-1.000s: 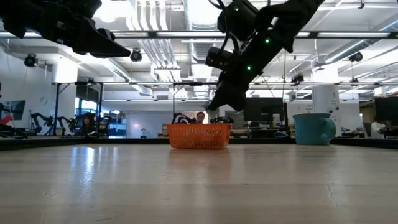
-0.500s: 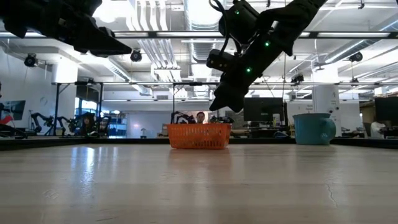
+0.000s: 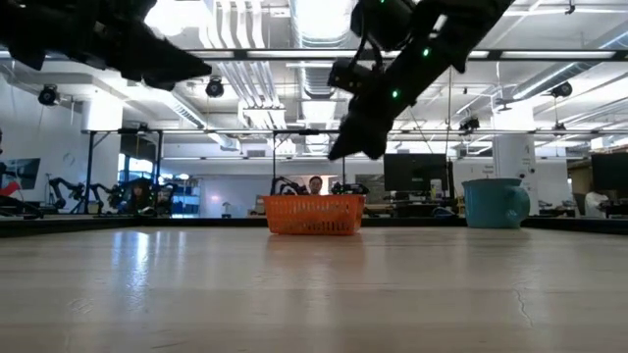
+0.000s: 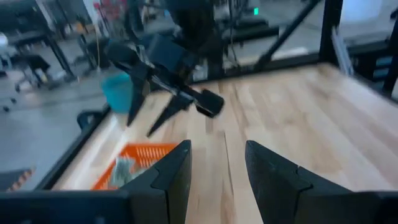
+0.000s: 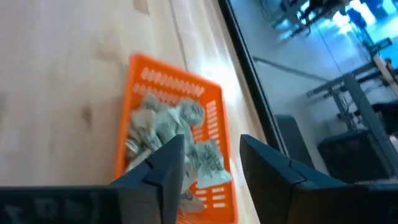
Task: Pick and place items into bin
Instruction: Return to Home Position
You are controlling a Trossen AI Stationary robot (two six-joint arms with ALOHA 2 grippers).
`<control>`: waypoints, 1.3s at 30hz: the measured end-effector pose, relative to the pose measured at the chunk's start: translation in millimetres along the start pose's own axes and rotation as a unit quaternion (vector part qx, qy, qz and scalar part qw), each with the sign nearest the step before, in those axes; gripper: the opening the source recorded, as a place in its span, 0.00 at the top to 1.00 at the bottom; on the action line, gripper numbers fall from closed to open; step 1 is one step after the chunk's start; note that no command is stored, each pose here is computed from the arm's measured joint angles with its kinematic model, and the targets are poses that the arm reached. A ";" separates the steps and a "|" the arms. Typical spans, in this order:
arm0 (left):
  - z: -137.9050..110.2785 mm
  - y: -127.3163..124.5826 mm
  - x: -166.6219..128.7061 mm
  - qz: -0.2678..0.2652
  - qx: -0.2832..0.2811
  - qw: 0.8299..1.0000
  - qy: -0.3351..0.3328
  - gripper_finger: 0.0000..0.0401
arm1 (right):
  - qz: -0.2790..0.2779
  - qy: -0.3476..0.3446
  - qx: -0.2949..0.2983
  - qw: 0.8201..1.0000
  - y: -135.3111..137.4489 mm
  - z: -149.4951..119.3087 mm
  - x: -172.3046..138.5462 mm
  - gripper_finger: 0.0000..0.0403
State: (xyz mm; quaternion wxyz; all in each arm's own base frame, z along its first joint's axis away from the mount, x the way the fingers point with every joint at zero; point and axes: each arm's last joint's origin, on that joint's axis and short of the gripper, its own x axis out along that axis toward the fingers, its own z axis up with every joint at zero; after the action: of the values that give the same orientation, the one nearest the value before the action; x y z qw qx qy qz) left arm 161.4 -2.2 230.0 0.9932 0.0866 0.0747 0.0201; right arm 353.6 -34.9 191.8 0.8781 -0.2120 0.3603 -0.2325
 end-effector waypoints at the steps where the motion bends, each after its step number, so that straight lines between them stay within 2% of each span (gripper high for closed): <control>1: 1.3 0.2 0.0 0.001 -0.001 1.000 -0.011 0.66 | 0.002 -0.006 -0.001 1.000 0.1 2.6 -4.6 0.64; 6: 5.4 1.0 -1.0 0.004 0.021 0.999 -0.024 0.66 | 0.011 -0.053 0.005 0.998 -4.8 16.5 -38.8 0.65; 9: 5.2 1.0 -1.8 0.005 0.043 0.999 -0.025 0.66 | 0.032 -0.087 0.013 0.996 -10.6 14.5 -62.8 0.66; 12: 3.1 0.5 -1.6 0.003 0.053 0.998 -0.019 0.66 | 0.074 -0.136 0.027 0.988 -18.2 0.4 -82.9 0.67; 15: 3.5 0.6 -1.9 0.004 0.055 0.998 -0.020 0.66 | 0.105 -0.204 0.044 0.972 -26.9 -20.7 -101.6 0.68; 20: 4.7 1.0 -3.8 0.007 0.065 0.998 -0.026 0.66 | 0.108 -0.286 0.076 0.949 -40.1 -53.7 -132.6 0.68; 27: 5.5 1.8 -9.5 0.008 0.065 0.997 -0.028 0.66 | 0.107 -0.345 0.133 0.923 -52.9 -96.1 -165.9 0.68; 31: 4.9 2.0 -13.0 0.007 0.065 0.998 -0.025 0.66 | 0.127 -0.378 0.135 0.907 -51.1 -117.6 -174.0 0.69; 39: 4.4 2.2 -18.1 0.006 0.063 0.998 -0.024 0.66 | 0.132 -0.395 0.148 0.897 -45.0 -142.9 -174.8 0.69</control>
State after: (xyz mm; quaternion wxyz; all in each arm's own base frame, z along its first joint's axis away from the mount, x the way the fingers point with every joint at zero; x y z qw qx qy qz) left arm 144.1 -1.8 237.4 0.9871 0.1503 0.0516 0.0196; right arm 127.0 -2.1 216.6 0.9921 -0.1048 -0.0302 -0.0615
